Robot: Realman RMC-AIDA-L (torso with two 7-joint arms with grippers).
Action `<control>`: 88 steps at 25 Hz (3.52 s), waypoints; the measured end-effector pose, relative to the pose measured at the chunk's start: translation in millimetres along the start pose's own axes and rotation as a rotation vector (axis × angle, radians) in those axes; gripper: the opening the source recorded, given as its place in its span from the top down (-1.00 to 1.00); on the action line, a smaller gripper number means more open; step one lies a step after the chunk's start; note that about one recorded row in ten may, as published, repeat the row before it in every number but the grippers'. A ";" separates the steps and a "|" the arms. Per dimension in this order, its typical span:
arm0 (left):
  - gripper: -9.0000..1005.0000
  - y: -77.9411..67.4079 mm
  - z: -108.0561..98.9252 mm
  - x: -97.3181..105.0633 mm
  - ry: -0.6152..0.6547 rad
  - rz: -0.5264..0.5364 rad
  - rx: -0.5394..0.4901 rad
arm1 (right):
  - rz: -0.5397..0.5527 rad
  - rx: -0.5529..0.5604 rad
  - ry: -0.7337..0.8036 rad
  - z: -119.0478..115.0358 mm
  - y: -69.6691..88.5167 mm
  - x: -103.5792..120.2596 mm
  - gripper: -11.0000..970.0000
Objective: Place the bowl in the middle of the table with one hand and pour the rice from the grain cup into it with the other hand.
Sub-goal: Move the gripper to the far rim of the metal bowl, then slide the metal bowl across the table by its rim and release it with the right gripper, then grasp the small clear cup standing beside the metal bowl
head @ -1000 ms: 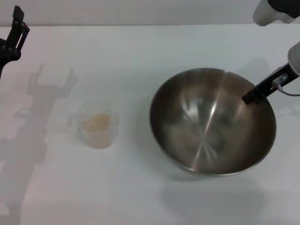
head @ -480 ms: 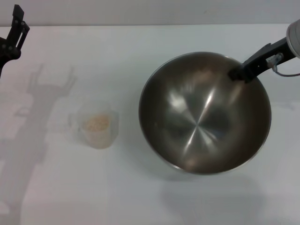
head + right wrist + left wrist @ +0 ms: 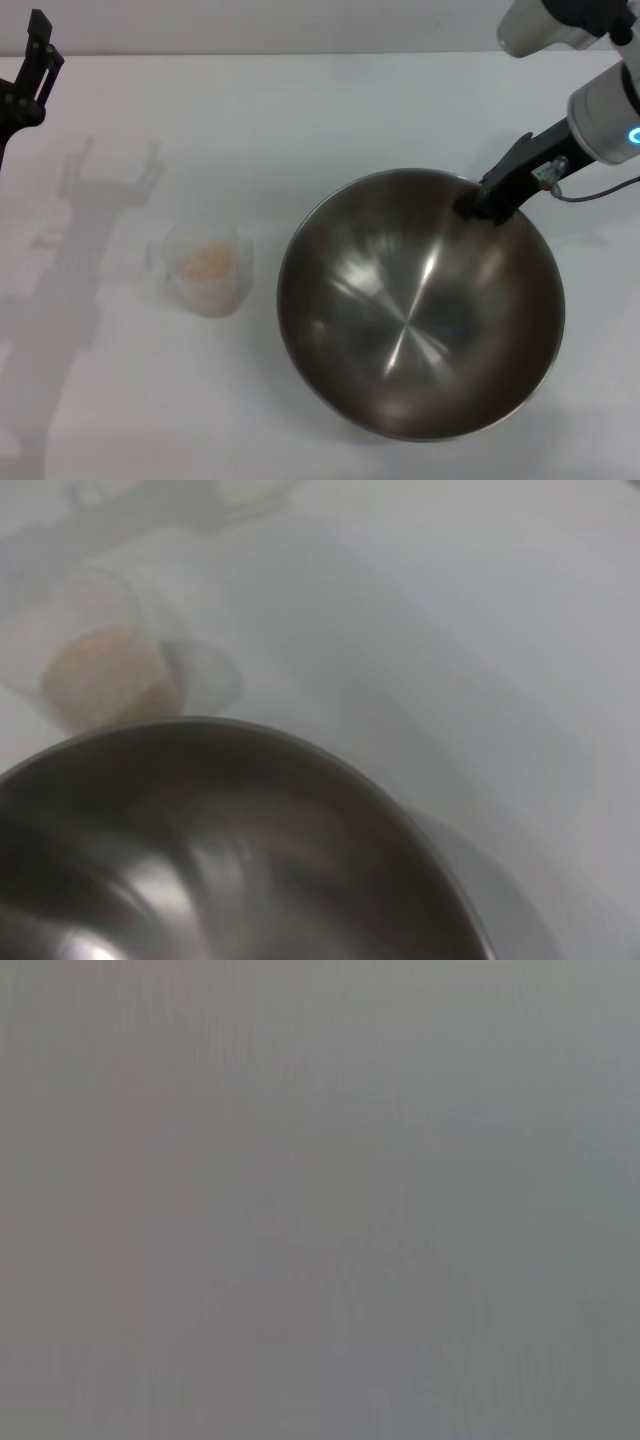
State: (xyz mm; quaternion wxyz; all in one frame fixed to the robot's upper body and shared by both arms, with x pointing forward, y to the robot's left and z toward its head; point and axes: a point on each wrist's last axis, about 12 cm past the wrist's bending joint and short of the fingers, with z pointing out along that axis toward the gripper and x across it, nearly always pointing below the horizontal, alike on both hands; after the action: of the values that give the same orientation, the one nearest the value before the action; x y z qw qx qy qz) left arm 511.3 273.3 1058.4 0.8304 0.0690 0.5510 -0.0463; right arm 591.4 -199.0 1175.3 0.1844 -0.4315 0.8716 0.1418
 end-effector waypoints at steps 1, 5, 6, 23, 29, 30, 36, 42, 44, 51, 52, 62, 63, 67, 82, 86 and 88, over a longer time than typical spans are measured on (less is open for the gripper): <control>-0.72 0.0 0.0 0.0 0.000 0.000 0.000 | 0.000 -0.006 0.004 1.8 0.4 -0.5 0.98; -0.72 -0.4 0.2 0.0 0.000 -0.001 0.000 | 0.000 -0.024 0.018 7.1 1.4 -3.5 0.98; -0.72 -0.4 0.3 0.0 -0.001 -0.001 0.000 | -0.001 -0.028 0.021 8.2 1.6 -4.3 0.98; -0.72 -1.3 2.7 -0.8 -0.008 0.001 0.005 | -0.038 -0.041 0.077 22.1 8.5 -11.8 0.90; -0.72 -1.4 2.7 -0.8 -0.009 0.000 0.005 | -0.055 -0.020 0.054 16.6 9.0 -15.6 0.54; -0.72 -1.3 2.6 -0.8 -0.008 0.000 0.005 | -0.058 -0.016 0.049 15.5 9.1 -16.5 0.50; -0.72 0.3 -1.8 -0.7 -0.006 0.000 -0.003 | -0.105 0.010 0.025 12.4 13.0 -29.4 0.28; -0.72 2.4 -7.8 -2.5 -0.019 0.003 -0.013 | -0.141 0.020 0.048 18.5 21.1 -35.4 0.07; -0.72 2.9 -9.1 -3.3 -0.026 0.003 -0.015 | -0.141 0.019 0.050 19.0 21.7 -35.4 0.01; -0.72 3.2 -10.0 -4.3 -0.034 0.004 -0.016 | -0.165 0.058 -0.005 8.5 26.9 -41.8 0.01; -0.72 3.2 -10.2 -4.5 -0.035 0.004 -0.017 | -0.183 0.097 -0.062 -0.3 29.0 -47.6 0.01; -0.72 3.2 -11.4 -4.7 -0.036 0.004 -0.015 | -0.347 0.483 -0.438 -21.5 34.3 -75.8 0.01; -0.72 3.2 -11.3 -4.7 -0.036 0.004 -0.016 | -0.364 0.530 -0.483 -19.6 35.6 -76.0 0.01; -0.72 3.3 -11.1 -4.8 -0.037 0.004 -0.017 | -0.409 0.719 -0.737 -10.6 42.8 -64.9 0.01; -0.72 2.0 -29.9 -11.1 -0.081 -0.047 -0.008 | 0.162 0.914 -1.467 31.4 22.1 100.4 0.01; -0.72 -1.2 -50.5 -11.8 -0.067 -0.076 0.034 | 0.299 0.844 -1.517 40.3 12.3 153.4 0.01; -0.72 -2.6 -59.7 -11.0 -0.050 -0.078 0.044 | 0.343 0.832 -1.501 42.6 6.1 170.9 0.01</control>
State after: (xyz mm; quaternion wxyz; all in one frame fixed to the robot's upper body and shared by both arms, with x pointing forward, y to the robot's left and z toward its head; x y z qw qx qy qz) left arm 452.4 280.6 1045.5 0.8396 0.0642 0.5314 -0.0925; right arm 499.3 -297.7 1062.0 0.8281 0.0151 0.5539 0.0847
